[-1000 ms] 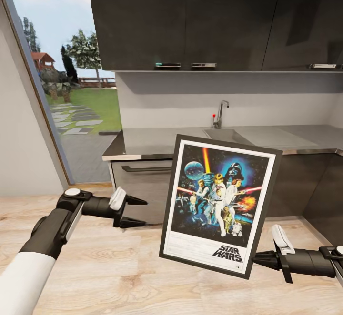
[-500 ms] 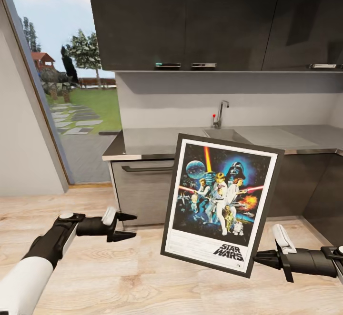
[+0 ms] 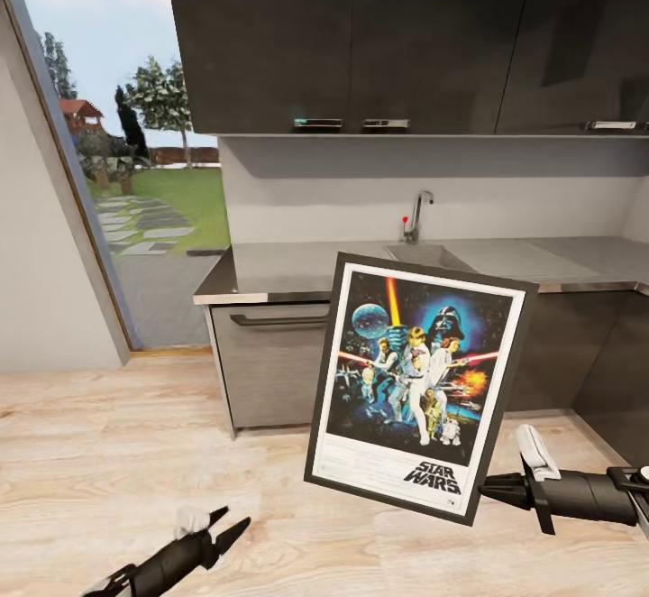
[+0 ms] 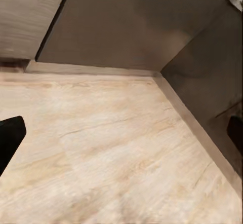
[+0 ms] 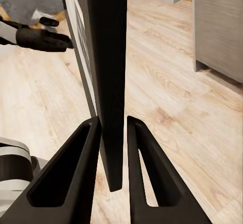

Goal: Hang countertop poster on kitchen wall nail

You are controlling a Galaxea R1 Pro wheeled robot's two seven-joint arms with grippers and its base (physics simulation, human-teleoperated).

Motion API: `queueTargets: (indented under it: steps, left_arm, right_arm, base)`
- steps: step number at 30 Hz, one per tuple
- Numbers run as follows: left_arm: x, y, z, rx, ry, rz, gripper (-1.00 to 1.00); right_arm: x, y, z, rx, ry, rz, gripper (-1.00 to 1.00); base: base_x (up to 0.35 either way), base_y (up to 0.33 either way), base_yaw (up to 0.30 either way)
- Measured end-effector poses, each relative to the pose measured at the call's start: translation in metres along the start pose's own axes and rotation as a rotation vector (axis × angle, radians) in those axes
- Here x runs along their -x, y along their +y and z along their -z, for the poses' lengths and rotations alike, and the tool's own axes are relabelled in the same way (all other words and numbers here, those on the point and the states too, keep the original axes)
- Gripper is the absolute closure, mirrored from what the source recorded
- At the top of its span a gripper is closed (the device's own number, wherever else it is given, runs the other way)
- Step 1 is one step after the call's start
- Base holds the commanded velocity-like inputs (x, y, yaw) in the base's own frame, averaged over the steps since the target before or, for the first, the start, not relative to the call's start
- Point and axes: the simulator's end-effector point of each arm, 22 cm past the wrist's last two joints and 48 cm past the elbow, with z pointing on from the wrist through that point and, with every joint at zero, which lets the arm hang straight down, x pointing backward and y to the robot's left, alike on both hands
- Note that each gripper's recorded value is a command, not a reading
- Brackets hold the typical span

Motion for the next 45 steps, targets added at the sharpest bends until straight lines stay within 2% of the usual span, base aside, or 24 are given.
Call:
queueTargets:
  steps: [3,5,10,16,17,22,45]
  left_arm:
    - [-0.008,0.006,0.010,0.028,-0.012,0.028,-1.00]
    - [-0.015,0.017,0.026,0.067,-0.028,0.058,-1.00]
    - [-0.020,0.026,0.040,0.108,-0.057,0.093,-1.00]
    - [-0.020,0.037,0.053,0.134,-0.059,0.094,-1.00]
    - [-0.018,0.041,0.059,0.145,-0.058,0.092,-1.00]
    - [-0.027,0.037,0.072,0.158,-0.036,0.106,-1.00]
    - [-0.012,0.019,0.082,0.167,-0.012,0.129,-1.00]
  right_arm:
    - [0.000,0.000,0.000,0.000,0.000,0.000,1.00]
    - [0.000,0.000,0.000,0.000,0.000,-0.001,1.00]
    - [0.000,0.000,0.000,0.000,0.000,-0.001,1.00]
    - [0.000,-0.001,0.000,-0.003,-0.002,-0.002,1.00]
    - [0.006,-0.005,0.007,-0.025,-0.021,-0.004,1.00]
    - [0.021,-0.008,0.017,-0.053,-0.060,-0.010,1.00]
    - [0.044,-0.001,0.022,-0.041,-0.054,-0.037,1.00]
  base:
    - [0.000,0.000,0.045]
    - [0.000,0.000,0.177]
    - [0.000,0.000,0.233]
    - [0.000,0.000,0.092]
    - [0.000,0.000,0.020]
    - [0.000,0.000,0.006]
    - [0.000,0.000,0.000]
